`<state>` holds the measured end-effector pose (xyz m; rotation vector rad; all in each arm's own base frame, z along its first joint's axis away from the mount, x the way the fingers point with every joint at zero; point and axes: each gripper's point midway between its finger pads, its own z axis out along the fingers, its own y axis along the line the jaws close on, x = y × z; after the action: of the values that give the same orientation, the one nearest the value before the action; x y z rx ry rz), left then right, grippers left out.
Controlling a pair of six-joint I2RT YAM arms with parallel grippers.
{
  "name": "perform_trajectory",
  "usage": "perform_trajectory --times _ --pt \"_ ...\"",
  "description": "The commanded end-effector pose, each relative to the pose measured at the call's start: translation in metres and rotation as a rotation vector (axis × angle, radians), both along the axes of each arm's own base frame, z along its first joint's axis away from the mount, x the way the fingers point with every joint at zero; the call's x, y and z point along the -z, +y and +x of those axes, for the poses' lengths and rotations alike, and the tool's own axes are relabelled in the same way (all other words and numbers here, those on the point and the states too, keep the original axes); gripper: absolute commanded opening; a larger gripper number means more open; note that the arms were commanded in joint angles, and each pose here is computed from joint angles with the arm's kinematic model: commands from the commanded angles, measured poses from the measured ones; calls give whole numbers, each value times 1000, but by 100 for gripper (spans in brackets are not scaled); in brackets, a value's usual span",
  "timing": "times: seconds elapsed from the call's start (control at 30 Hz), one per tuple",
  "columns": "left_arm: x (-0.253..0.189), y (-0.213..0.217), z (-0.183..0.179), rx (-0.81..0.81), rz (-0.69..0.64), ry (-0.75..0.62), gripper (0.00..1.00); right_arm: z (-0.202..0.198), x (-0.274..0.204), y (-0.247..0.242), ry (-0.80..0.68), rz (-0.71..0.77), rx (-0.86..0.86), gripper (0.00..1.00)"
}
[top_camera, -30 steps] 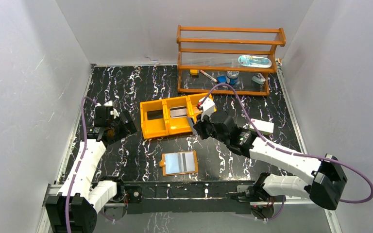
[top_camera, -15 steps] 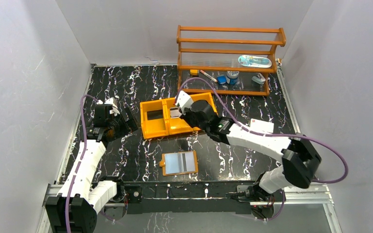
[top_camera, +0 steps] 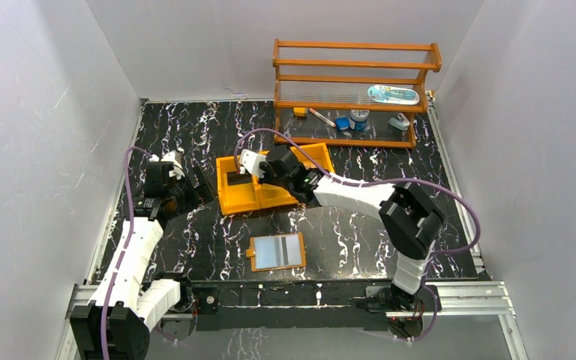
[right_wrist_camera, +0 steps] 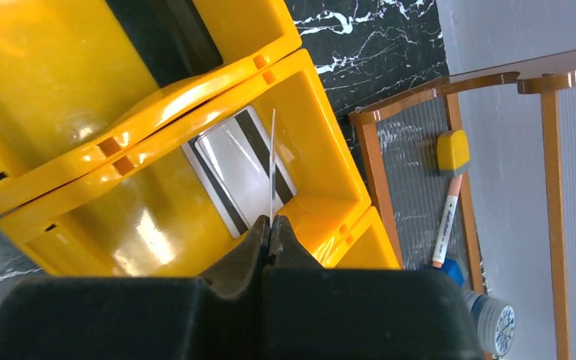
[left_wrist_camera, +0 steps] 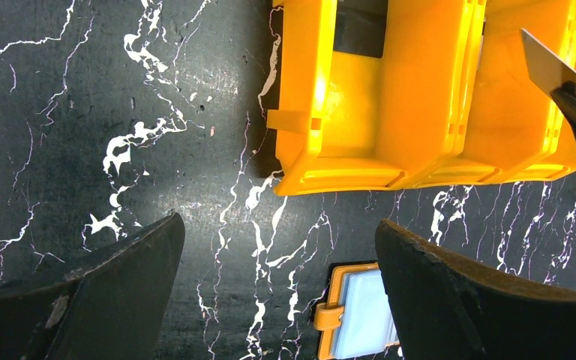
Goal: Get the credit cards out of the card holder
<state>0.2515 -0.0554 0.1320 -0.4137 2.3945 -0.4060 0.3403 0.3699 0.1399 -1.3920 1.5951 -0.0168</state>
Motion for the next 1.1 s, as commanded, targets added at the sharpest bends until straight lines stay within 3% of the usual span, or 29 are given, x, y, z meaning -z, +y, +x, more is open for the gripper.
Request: perform_trajectory --times 0.0,0.53,0.77,0.97,1.07 --pt "-3 -1 -3 15 -2 -16 98 28 -13 7 -107 -71 -35 0" --pt "1 13 -5 -52 48 5 98 61 45 18 -94 -253 -110 1" --pt "0 17 -6 -72 63 8 98 54 63 16 -56 -283 -146 16" --pt "0 16 -7 -71 62 8 98 43 60 13 -15 -267 -162 42" --pt "0 16 -6 -67 58 8 98 41 52 11 -15 -250 -154 46"
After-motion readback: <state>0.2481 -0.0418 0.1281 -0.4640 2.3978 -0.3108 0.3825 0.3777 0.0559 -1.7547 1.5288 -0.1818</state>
